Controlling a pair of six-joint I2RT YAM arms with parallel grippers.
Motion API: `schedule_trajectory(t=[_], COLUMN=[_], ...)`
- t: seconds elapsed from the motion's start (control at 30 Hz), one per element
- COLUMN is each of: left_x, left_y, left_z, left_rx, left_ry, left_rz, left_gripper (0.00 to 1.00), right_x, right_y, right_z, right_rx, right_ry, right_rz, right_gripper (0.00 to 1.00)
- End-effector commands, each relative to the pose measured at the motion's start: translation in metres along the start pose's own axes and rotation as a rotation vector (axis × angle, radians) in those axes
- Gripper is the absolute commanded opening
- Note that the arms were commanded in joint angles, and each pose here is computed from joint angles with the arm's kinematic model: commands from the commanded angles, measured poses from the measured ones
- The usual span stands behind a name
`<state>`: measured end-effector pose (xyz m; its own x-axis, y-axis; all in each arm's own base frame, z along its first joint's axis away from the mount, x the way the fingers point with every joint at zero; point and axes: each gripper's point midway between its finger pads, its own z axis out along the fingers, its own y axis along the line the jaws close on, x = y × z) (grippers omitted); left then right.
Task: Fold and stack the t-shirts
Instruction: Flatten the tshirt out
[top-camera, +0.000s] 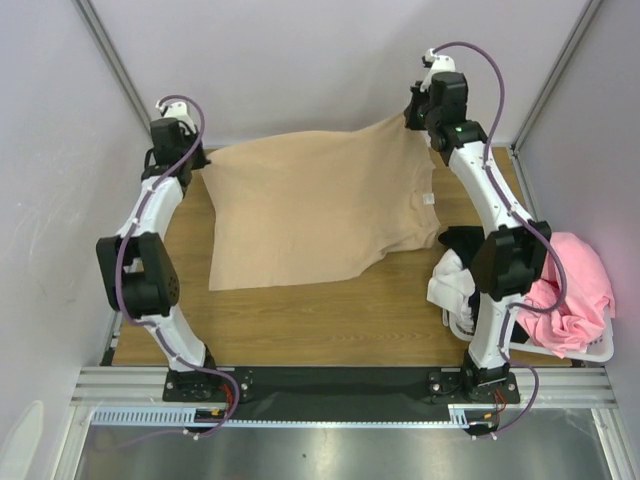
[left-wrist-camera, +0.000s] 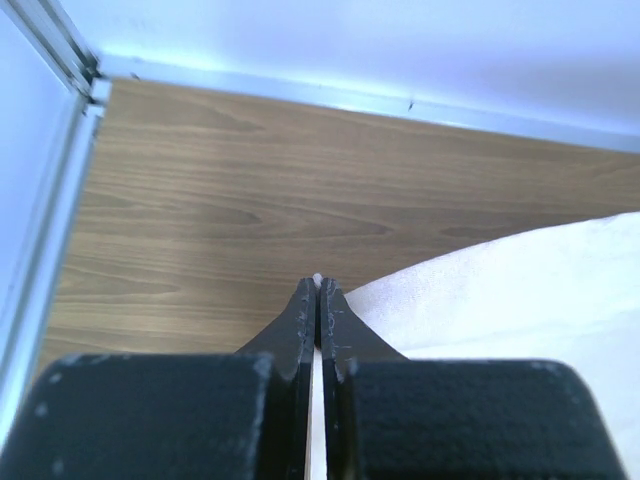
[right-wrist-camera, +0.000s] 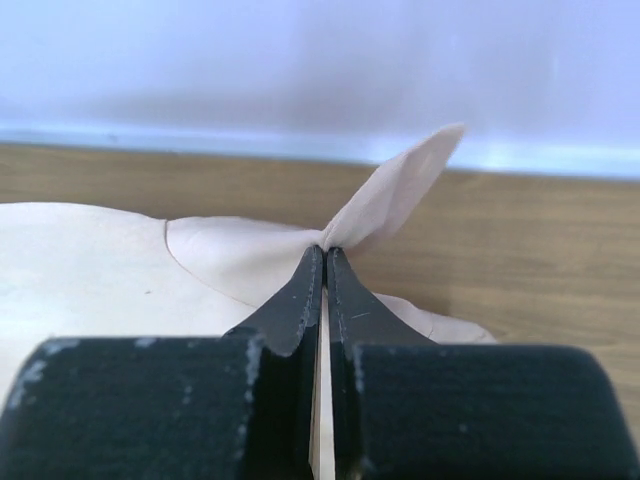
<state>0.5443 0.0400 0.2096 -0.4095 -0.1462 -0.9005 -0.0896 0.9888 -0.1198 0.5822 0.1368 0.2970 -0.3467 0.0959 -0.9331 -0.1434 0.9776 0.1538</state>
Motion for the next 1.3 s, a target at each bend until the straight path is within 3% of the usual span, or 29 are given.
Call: schedule_trajectory(t=[0.0,0.37,0.63,0.97,1.27], left_x=[-0.053,-0.15,-0.194,-0.224,-0.217], left_y=[-0.002,-0.012,-0.015,-0.008,0.002], left_z=[-0.038,-0.147,-0.259,-0.375,-0.452], left_rx=[0.007,-0.009,-0.039,-0.122,-0.195], left_ry=[-0.15,-0.424,-0.643,-0.78,-0.834], left_rz=[0.042,0.027,0.012,-0.005,-0.061], left_gripper=[0.01,0.0,0.0,0.0,0.0], right_x=[-0.055,-0.135,-0.178,-0.194,-0.213], right_y=[0.009,0.025,0.044,0.073,0.072], right_z=[-0.036,-0.145,-0.245,-0.344,-0.429], right_rx=[-0.034,-0.07,-0.1,-0.12,-0.15], right_ry=[-0.139,-0.342,-0.505,-0.628,-0.716], right_rz=[-0.031,-0.074,-0.104,-0.172,-0.158], right_gripper=[0.0,0.0,0.0,0.0,0.0])
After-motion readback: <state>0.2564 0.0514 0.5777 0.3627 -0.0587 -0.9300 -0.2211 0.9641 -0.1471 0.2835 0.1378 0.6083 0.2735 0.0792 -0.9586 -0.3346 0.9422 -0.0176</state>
